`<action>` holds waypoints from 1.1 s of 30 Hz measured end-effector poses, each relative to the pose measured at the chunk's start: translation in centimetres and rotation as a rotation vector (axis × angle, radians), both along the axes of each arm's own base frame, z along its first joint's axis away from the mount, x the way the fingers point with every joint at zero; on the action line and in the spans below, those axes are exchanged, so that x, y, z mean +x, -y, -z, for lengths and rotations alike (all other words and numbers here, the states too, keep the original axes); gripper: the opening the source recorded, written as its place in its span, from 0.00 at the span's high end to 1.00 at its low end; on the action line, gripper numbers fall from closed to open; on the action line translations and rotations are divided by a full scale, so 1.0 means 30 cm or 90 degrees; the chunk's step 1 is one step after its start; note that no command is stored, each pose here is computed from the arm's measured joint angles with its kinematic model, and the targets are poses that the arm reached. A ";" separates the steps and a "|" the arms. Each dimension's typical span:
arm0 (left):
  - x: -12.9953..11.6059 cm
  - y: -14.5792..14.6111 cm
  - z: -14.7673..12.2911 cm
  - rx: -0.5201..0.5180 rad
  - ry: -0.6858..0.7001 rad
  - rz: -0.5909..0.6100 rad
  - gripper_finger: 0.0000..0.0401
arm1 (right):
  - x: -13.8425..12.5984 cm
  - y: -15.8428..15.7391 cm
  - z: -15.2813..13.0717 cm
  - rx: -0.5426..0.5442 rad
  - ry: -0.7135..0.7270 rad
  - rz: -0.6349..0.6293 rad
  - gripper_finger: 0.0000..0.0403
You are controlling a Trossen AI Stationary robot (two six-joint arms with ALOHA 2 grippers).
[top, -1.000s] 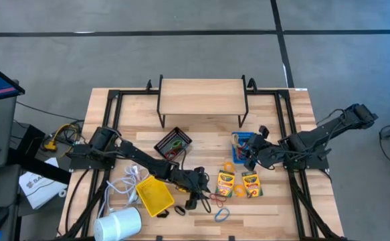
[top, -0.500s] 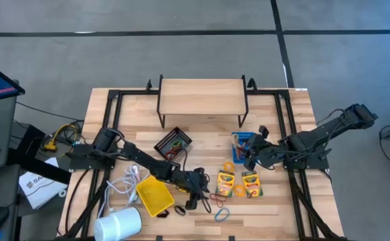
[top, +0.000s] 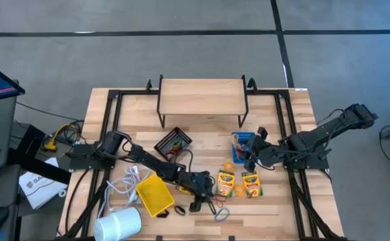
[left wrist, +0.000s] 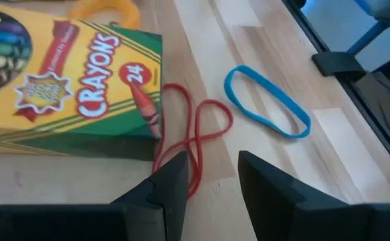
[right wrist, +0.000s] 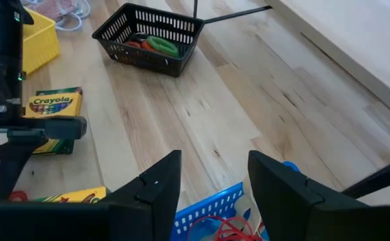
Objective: Pick & Place Office Desk Supplies
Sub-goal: Put the red rubber band into the blue bin
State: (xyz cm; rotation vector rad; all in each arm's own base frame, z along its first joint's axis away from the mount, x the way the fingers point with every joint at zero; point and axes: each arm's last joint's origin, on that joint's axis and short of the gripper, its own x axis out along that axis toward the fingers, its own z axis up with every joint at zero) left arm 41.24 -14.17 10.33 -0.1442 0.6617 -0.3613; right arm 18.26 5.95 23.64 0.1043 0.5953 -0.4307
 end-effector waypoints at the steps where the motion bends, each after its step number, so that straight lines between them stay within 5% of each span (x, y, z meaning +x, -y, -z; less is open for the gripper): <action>1: -0.001 0.000 0.001 0.001 -0.004 0.000 0.68 | 0.000 0.000 0.000 0.000 0.000 0.000 0.58; 33: -0.001 -0.009 -0.002 0.015 -0.003 0.006 0.68 | 0.000 -0.002 -0.001 0.009 0.005 0.002 0.58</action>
